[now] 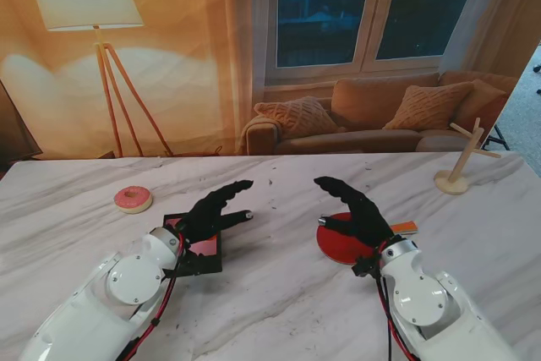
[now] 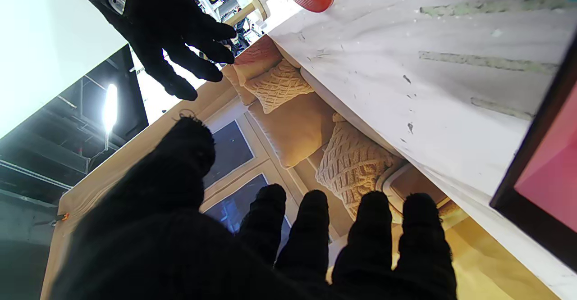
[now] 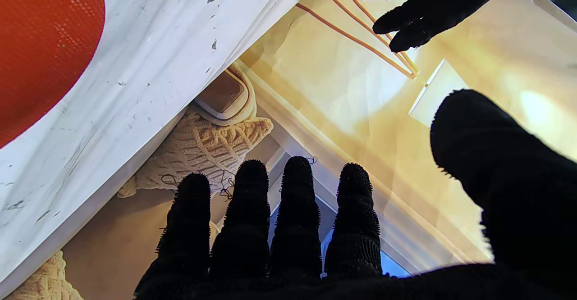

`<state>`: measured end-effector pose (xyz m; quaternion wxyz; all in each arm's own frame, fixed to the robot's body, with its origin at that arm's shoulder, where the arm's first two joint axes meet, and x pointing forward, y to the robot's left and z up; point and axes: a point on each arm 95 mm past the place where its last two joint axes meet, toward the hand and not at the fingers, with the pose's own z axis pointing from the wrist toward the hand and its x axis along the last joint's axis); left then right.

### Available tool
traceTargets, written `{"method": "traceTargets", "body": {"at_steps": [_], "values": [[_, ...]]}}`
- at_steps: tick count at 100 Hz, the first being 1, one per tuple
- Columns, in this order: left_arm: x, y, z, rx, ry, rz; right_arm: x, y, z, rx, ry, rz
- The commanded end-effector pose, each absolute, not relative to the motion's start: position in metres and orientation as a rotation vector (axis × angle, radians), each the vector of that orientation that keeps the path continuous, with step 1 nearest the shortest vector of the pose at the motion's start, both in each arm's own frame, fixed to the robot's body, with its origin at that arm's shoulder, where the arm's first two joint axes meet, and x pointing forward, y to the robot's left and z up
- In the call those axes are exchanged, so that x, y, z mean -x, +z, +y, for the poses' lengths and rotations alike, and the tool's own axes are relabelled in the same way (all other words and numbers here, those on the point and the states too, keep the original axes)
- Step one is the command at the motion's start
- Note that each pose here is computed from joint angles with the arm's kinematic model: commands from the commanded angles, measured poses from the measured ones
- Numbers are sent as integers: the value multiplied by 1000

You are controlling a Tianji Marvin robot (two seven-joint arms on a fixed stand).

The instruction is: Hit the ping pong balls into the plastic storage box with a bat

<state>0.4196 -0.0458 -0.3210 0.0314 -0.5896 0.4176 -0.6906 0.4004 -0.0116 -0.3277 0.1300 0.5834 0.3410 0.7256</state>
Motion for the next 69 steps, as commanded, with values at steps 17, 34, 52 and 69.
{"method": "traceTargets", "body": {"at_steps": [17, 34, 52, 69], "values": [[-417, -322, -47, 1823, -2138, 1283, -398, -329, -6, -1697, 2118, 1033], [-416, -321, -46, 1826, -2143, 1260, -397, -329, -6, -1695, 2121, 1036], [-415, -321, -46, 1833, -2144, 1249, -398, -329, -8, -1692, 2119, 1019], [-415, -321, -46, 1831, -2145, 1243, -398, -328, -9, -1685, 2122, 1011]]}}
